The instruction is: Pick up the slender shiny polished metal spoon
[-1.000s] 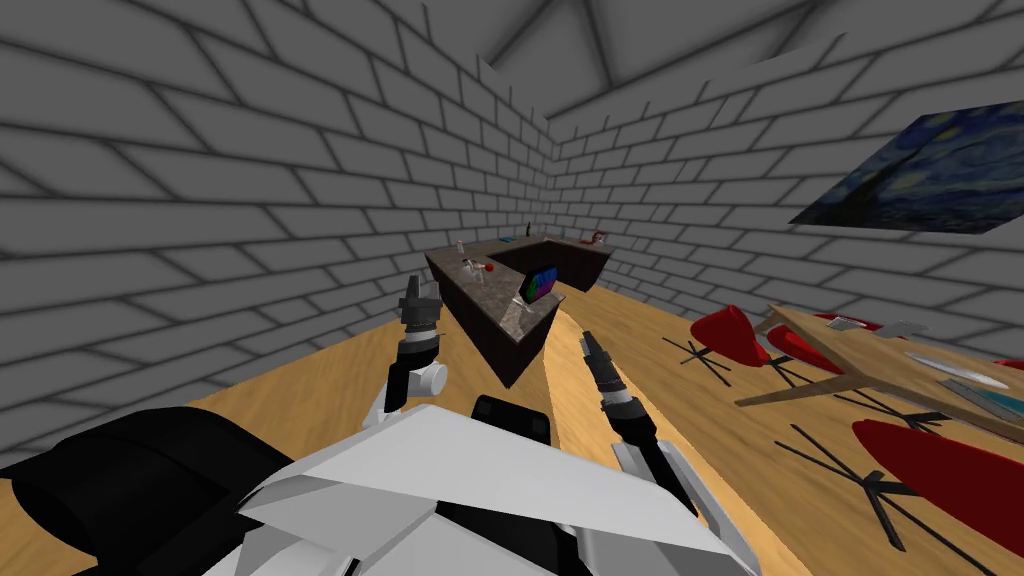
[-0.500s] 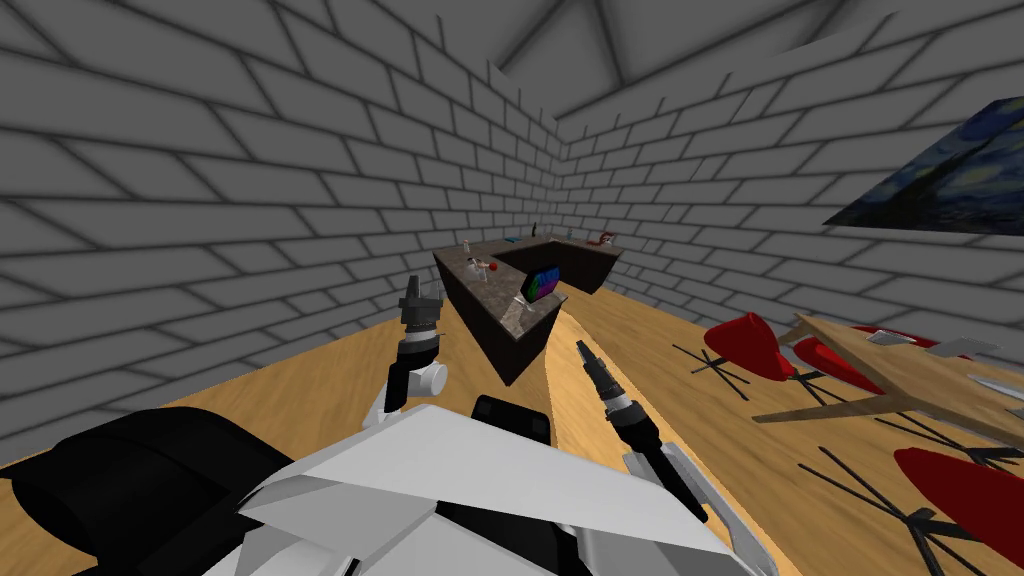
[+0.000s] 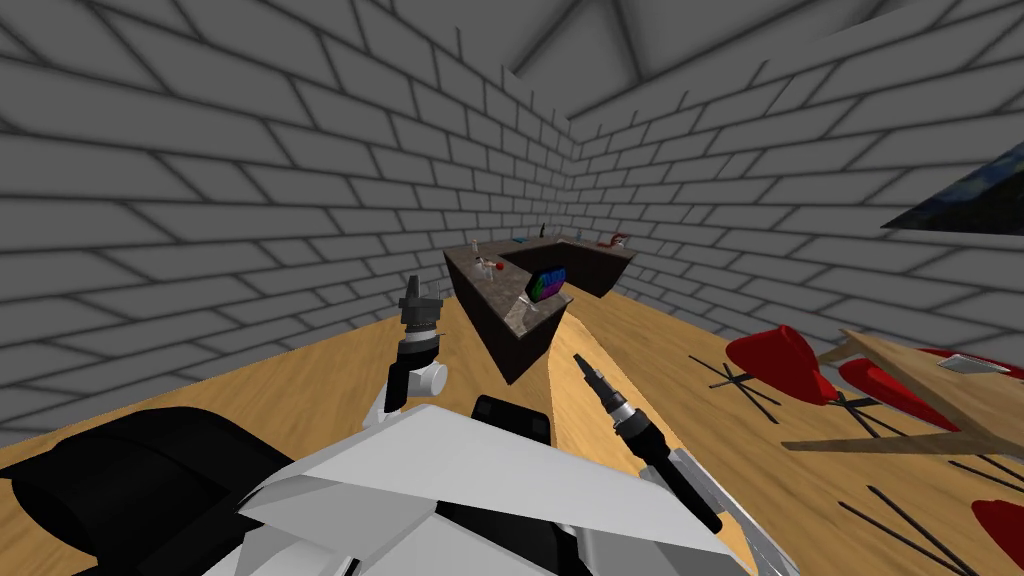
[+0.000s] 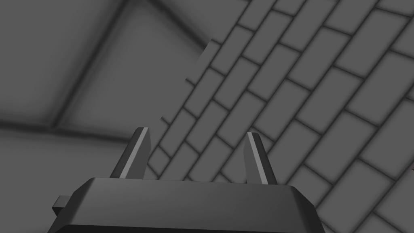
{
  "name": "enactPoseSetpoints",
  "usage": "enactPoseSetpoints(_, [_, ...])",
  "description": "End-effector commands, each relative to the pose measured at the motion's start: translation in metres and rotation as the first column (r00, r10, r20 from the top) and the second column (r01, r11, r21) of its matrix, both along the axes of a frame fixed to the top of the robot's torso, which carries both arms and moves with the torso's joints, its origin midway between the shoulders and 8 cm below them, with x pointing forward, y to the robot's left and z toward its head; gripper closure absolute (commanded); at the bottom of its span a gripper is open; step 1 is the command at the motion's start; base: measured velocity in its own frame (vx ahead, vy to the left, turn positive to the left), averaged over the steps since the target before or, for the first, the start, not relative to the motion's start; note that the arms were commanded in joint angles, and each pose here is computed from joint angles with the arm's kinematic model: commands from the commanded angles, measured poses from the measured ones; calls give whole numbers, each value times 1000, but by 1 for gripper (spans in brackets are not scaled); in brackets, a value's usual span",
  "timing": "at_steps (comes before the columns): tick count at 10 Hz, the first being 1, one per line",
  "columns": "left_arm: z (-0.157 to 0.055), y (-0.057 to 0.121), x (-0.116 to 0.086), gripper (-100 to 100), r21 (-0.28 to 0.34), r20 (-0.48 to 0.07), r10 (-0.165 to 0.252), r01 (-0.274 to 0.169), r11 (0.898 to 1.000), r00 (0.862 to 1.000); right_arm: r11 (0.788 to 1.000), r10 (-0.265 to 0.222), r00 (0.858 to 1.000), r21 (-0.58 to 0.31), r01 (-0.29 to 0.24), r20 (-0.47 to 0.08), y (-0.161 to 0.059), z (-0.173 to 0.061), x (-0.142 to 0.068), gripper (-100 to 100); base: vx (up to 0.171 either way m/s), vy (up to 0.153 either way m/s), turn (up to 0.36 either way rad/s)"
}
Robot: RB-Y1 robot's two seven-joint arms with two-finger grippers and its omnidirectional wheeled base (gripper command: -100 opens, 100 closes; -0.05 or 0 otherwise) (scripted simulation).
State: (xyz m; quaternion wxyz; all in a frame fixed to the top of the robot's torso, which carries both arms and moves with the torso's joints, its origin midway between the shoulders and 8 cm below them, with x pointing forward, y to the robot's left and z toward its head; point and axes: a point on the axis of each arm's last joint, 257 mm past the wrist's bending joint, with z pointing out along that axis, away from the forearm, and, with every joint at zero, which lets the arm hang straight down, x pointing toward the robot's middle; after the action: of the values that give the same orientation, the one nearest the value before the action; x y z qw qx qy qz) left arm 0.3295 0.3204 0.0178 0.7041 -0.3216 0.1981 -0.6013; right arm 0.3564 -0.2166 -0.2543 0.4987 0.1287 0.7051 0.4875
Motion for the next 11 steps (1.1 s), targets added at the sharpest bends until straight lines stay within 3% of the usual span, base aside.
enactPoseSetpoints(1, [0,0,0,0,0,0,0,0,1000,1000,999,20,1000,-42,-21,-22,-4,-10,-5,-100,-17,-26,86])
enactPoseSetpoints(2, [0,0,0,0,0,0,0,0,1000,1000,996,37,997,-84,-42,-63,-13,-29,-12,-100,-13,-18,184])
enactPoseSetpoints(3, [0,0,0,0,0,0,0,0,1000,1000,993,44,997,-103,-51,-67,-17,-30,-13,-100,-12,-16,81])
enactPoseSetpoints(6, [0,0,0,0,0,0,0,0,1000,1000,974,66,985,-206,-98,-157,-47,-68,-29,-100,-12,-1,157])
enactPoseSetpoints(11, [0,0,0,0,0,0,0,0,1000,1000,930,69,965,-334,-154,-254,-97,-99,-47,-100,-1,18,135])
